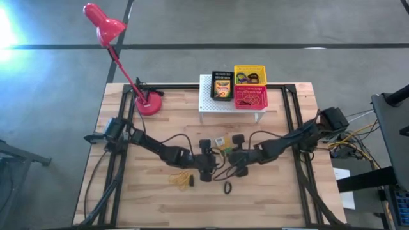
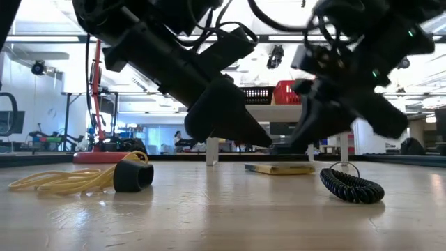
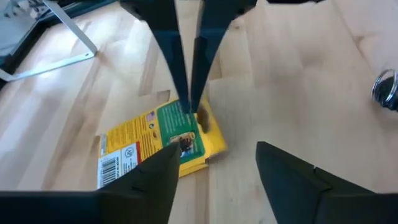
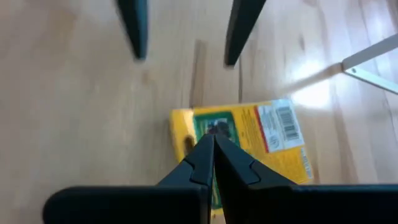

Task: Pick & Place Office Desk Supplies
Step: Put the crayon box into the black basket on the shelf

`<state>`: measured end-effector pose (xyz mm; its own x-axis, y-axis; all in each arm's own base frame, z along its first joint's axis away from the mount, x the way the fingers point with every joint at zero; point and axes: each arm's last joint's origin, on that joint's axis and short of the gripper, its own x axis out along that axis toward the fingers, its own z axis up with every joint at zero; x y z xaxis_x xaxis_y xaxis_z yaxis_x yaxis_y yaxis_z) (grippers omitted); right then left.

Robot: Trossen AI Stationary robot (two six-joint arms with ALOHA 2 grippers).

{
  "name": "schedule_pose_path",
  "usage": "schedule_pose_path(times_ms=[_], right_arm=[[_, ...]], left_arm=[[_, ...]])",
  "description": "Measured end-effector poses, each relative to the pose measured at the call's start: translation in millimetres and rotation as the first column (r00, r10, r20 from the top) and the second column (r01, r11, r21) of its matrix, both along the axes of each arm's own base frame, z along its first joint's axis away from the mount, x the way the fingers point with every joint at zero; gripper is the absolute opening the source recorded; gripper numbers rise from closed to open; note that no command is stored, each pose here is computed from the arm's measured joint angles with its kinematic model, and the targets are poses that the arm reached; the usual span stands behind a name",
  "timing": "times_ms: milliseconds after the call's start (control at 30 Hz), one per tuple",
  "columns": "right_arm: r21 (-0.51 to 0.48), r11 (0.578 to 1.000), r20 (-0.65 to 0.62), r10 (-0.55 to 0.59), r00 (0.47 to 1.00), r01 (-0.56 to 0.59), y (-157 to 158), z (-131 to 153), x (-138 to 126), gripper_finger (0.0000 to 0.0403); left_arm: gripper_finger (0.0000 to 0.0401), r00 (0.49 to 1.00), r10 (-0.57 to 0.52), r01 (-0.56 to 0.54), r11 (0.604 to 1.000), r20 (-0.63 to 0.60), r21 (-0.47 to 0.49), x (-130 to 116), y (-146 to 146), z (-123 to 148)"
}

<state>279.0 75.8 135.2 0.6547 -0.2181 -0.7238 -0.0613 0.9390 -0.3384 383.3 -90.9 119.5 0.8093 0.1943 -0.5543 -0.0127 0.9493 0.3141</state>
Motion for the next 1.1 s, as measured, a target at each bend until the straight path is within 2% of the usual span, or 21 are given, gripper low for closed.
schedule_pose_path(times_ms=[267, 500, 700, 867, 967, 1100], right_arm=[[0.074, 0.996, 0.033, -0.06, 0.998, 0.058, 4, 31, 11, 0.0008], [0.104, 0.992, 0.035, -0.078, 0.996, 0.074, 7, 48, 18, 0.0008], [0.169, 0.985, -0.013, -0.043, 0.999, 0.044, 9, 48, 17, 0.0012], [0.249, 0.968, -0.073, 0.0, 0.997, 0.018, 9, 36, 12, 0.0049], [0.24, 0.97, -0.116, -0.003, 0.993, 0.031, 7, 23, 7, 0.0082], [0.229, 0.972, -0.121, -0.019, 0.992, 0.046, -1, 13, 5, 0.0121]], left_arm=[[0.0263, 0.997, 0.065, -0.061, 0.992, 0.036, -0.108, 1, 0, 1], [0.0254, 0.996, 0.073, -0.067, 0.992, 0.051, -0.108, 2, 0, 2], [0.0243, 0.996, 0.078, -0.075, 0.992, 0.034, -0.097, 0, 1, -1], [0.0234, 0.996, 0.083, -0.079, 0.992, 0.032, -0.101, -1, 1, -2], [0.023, 0.996, 0.085, -0.082, 0.991, 0.032, -0.105, -1, 1, -2], [0.0222, 0.988, 0.15, -0.144, 0.974, 0.019, -0.176, -2, 5, -3]])
